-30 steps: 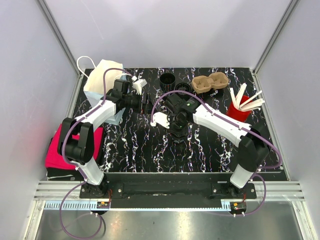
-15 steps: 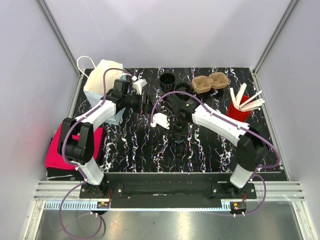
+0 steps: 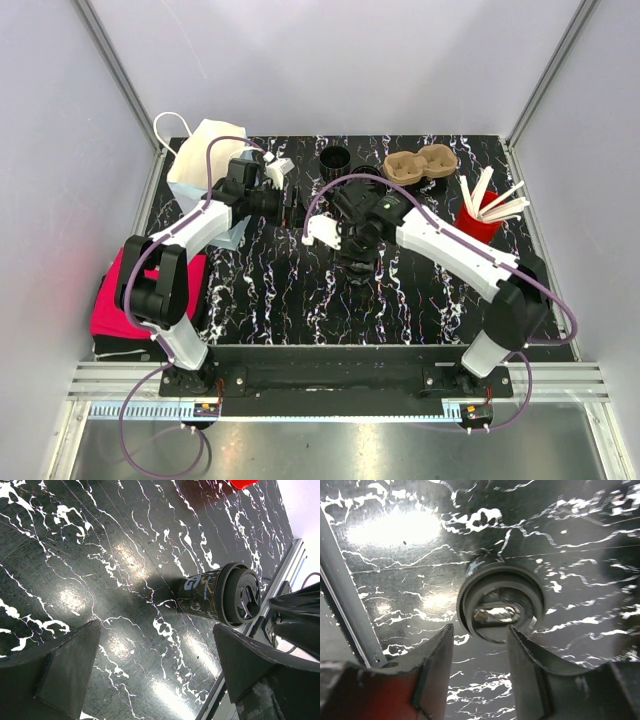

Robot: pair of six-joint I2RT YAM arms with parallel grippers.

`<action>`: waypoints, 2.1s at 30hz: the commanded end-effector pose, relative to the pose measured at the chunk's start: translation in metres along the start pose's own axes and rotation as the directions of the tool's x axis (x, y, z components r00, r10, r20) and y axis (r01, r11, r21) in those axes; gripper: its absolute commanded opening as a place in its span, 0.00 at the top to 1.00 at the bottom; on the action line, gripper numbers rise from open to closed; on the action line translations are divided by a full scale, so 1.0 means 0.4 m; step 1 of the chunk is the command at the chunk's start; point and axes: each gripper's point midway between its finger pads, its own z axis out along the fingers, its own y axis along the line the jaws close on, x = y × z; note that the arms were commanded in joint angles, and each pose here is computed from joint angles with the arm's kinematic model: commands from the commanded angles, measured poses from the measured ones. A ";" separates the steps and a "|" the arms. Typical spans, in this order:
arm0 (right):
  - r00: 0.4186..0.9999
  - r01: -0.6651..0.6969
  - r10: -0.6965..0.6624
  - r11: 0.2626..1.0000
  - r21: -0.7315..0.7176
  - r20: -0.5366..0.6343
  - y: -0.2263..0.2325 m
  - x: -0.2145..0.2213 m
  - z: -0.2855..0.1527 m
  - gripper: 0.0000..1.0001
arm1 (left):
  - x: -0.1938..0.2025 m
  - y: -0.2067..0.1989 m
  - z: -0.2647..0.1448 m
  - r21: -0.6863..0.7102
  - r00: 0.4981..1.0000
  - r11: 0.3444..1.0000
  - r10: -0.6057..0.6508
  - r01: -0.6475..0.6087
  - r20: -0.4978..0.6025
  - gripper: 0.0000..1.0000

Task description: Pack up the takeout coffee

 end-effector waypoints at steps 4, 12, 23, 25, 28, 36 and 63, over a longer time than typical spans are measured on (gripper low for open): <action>0.988 -0.039 0.014 0.987 0.158 0.155 -0.053 -0.058 -0.168 0.39 | 0.013 -0.064 0.041 0.087 0.997 0.994 0.072 -0.068 -0.039 0.01; 0.919 -0.284 0.235 0.952 0.117 0.317 -0.089 0.062 -0.203 0.24 | 0.056 -0.171 0.130 0.213 0.969 0.963 0.197 -0.164 -0.149 0.01; 0.831 -0.422 0.378 0.907 0.018 0.408 -0.084 0.128 -0.158 0.23 | 0.075 -0.201 0.205 0.292 0.964 0.951 0.170 -0.105 -0.207 0.01; 0.819 -0.432 0.386 0.902 0.014 0.425 -0.089 0.127 -0.160 0.23 | 0.086 -0.206 0.211 0.305 0.961 0.947 0.171 -0.100 -0.217 0.01; 0.809 -0.445 0.399 0.895 0.008 0.431 -0.091 0.127 -0.154 0.24 | 0.090 -0.215 0.215 0.324 0.961 0.942 0.171 -0.094 -0.219 0.01; 0.800 -0.465 0.429 0.885 -0.018 0.419 -0.085 0.135 -0.123 0.24 | 0.111 -0.211 0.239 0.309 0.958 0.947 0.164 -0.085 -0.237 0.01; 0.604 -0.635 0.712 0.701 -0.324 0.357 -0.121 0.160 -0.015 0.57 | 0.186 -0.154 0.286 0.253 0.943 0.967 0.122 -0.042 -0.311 0.30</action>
